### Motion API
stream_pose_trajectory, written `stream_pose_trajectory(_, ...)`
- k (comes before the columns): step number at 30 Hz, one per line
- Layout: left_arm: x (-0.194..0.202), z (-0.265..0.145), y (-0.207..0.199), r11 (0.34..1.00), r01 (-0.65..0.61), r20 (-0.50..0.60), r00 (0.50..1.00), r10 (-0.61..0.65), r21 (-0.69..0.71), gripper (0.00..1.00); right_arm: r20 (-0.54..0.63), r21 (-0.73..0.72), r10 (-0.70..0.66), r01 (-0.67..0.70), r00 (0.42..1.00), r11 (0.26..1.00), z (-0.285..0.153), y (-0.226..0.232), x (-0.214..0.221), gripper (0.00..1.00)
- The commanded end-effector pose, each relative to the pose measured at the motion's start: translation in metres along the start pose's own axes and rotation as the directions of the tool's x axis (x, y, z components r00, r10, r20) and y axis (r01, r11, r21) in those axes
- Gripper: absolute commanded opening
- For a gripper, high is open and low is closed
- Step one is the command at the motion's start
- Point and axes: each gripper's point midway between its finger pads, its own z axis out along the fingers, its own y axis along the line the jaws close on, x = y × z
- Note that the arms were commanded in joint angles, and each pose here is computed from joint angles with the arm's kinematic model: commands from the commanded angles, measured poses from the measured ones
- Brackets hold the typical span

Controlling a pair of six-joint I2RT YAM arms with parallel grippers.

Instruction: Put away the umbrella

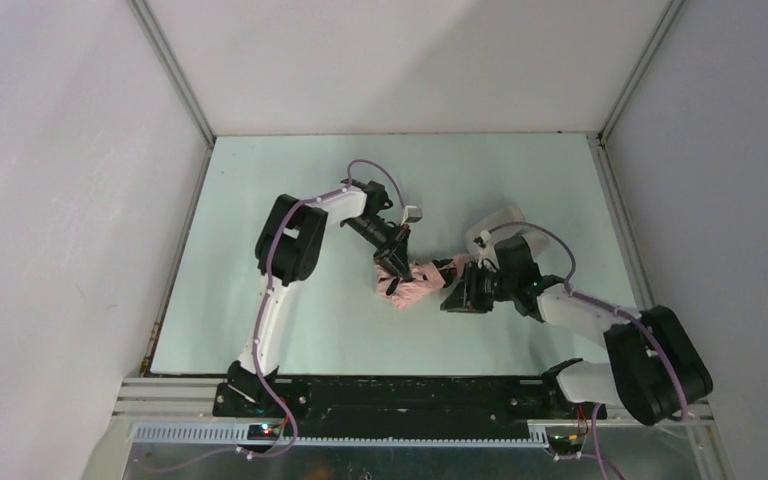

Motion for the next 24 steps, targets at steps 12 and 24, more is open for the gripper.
stream_pose_trajectory(12,-0.006,-0.002,0.069,0.952,-0.125,-0.025,0.992,0.124,-0.281,0.0,0.219,0.053,0.038,-0.05,0.975,0.997,0.011,0.018,-0.078,0.06)
stream_pose_trajectory(24,-0.008,-0.001,0.065,0.946,-0.141,-0.011,0.989,0.144,-0.292,0.0,0.217,0.122,0.043,-0.071,0.975,0.99,0.021,-0.005,-0.078,0.14)
